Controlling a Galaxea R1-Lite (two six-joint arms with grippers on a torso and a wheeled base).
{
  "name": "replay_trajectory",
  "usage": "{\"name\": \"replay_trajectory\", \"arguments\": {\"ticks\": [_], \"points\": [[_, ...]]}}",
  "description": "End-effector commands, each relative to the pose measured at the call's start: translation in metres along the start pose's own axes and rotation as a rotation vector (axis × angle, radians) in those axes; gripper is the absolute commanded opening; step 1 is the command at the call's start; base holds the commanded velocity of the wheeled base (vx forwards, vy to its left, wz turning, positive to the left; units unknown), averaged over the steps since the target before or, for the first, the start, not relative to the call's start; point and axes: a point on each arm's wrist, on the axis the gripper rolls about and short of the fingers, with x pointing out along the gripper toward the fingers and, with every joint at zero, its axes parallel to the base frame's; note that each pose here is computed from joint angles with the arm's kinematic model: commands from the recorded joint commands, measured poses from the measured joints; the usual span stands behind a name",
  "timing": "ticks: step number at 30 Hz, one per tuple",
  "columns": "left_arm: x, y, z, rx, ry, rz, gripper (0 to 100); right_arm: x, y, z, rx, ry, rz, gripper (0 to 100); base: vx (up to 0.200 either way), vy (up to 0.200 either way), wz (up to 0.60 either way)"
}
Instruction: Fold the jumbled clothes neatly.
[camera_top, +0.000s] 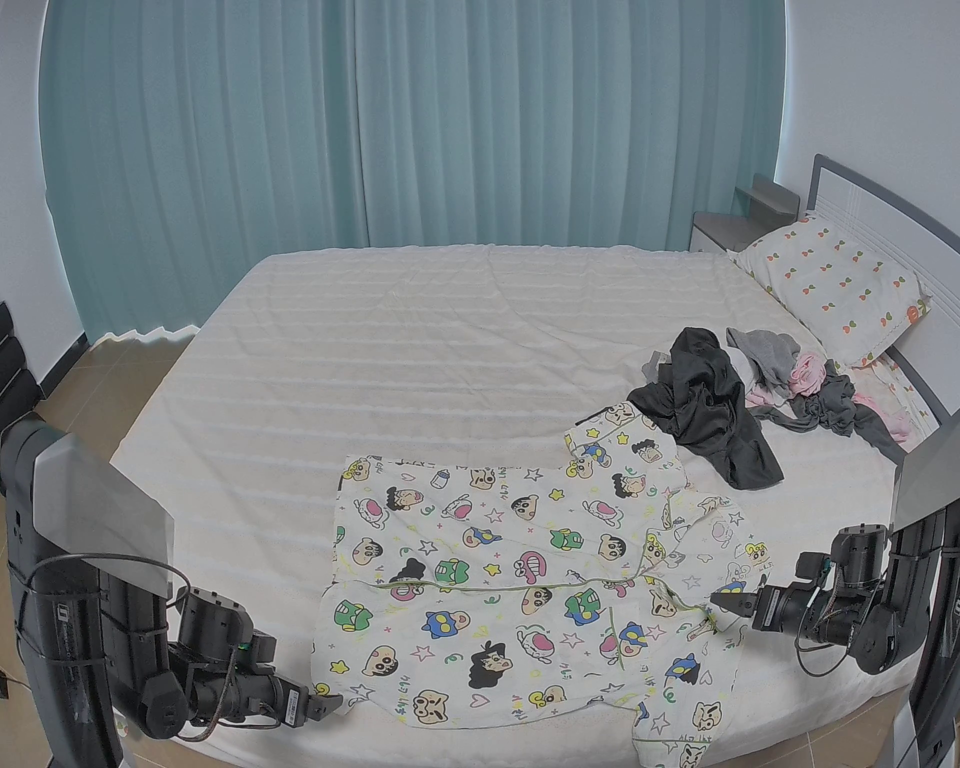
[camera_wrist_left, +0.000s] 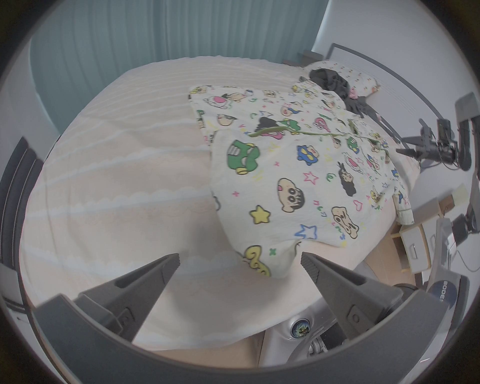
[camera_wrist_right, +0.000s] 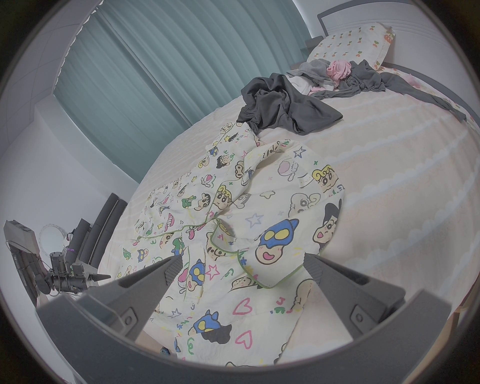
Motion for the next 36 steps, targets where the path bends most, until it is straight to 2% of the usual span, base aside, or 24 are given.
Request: {"name": "replay_trajectory", "arguments": {"ticks": [1,7,20,21,36], "points": [[0.013,-0.012,-0.008,0.054,0.029,-0.036,100,0.000,0.000,0.000,0.000,0.001,0.000,100,0.000,0.000,0.00],[0.021,-0.015,-0.015,0.098,0.033,-0.045,100,0.000,0.000,0.000,0.001,-0.001,0.000,100,0.000,0.000,0.00],[0.020,-0.014,-0.016,0.101,0.031,-0.046,100,0.000,0.000,0.000,0.000,0.001,0.000,100,0.000,0.000,0.00],[0.019,-0.014,-0.016,0.099,0.031,-0.045,0,0.000,0.000,0.000,0.000,0.001,0.000,100,0.000,0.000,0.00],[0.016,-0.005,-0.013,0.066,0.019,-0.012,0,0.000,0.000,0.000,0.001,0.002,0.000,100,0.000,0.000,0.00]]}}
